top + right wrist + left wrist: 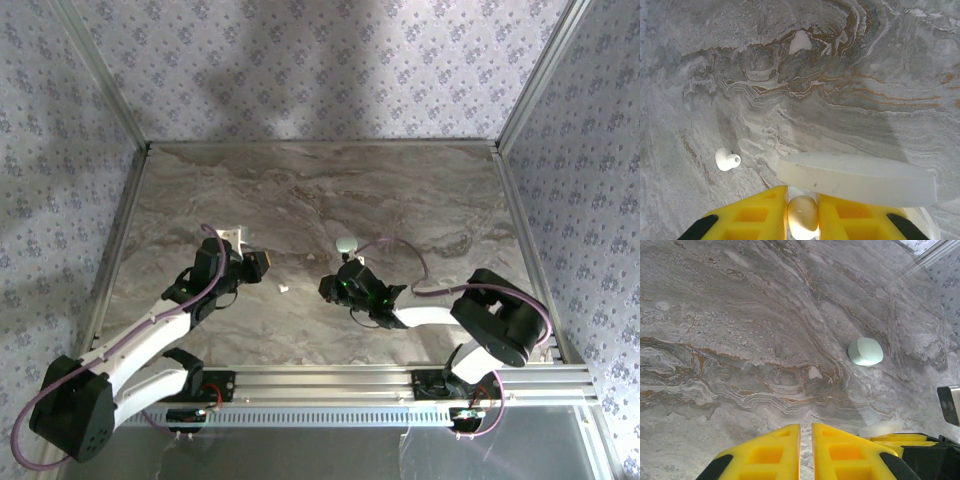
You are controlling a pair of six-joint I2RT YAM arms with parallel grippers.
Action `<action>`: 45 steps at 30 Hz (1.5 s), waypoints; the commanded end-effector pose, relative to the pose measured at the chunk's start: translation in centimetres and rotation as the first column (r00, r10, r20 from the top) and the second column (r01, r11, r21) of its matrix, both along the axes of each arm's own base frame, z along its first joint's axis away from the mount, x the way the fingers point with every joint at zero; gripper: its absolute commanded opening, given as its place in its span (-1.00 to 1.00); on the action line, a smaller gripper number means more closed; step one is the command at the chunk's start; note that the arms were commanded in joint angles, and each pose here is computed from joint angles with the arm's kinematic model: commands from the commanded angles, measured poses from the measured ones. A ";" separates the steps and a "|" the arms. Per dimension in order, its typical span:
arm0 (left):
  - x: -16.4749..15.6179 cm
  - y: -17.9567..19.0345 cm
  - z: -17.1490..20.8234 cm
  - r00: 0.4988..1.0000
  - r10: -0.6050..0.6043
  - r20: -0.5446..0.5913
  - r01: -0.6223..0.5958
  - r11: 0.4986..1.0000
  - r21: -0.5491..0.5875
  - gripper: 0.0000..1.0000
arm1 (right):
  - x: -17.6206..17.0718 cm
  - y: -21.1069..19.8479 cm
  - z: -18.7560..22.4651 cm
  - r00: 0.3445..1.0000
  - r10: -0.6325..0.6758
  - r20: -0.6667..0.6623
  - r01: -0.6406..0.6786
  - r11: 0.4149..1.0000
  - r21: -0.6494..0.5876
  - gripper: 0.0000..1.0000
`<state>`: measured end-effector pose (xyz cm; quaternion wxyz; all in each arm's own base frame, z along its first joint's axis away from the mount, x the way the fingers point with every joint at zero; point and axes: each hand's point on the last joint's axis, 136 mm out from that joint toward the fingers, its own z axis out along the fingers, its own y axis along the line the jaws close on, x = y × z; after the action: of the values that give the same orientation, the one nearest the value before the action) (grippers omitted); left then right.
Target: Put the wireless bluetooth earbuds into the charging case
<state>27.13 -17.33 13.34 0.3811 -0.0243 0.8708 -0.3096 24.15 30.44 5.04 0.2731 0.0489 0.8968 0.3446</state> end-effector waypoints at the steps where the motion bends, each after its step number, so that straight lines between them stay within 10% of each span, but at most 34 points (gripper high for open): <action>1: 0.1 0.1 0.7 0.999 -0.007 0.032 0.007 1.000 -0.008 -0.69 | 0.7 -0.5 -0.2 0.999 -0.039 -0.004 0.038 0.999 -0.032 -0.53; 29: 0.3 0.0 0.5 1.000 -0.014 0.026 0.014 1.000 -0.011 -0.51 | -1.8 0.2 4.8 0.993 0.113 0.021 -0.108 0.981 -0.160 -0.22; 45: 1.7 4.6 -2.0 0.984 0.153 -0.092 -0.163 0.980 -0.114 -0.32 | -2.2 6.9 3.5 0.874 0.426 -0.232 -0.484 0.795 -0.365 0.11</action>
<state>28.77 -12.85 10.31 0.3558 -0.1208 0.8745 -0.3067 23.15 37.88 10.28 0.1804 -0.1630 0.9396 0.2411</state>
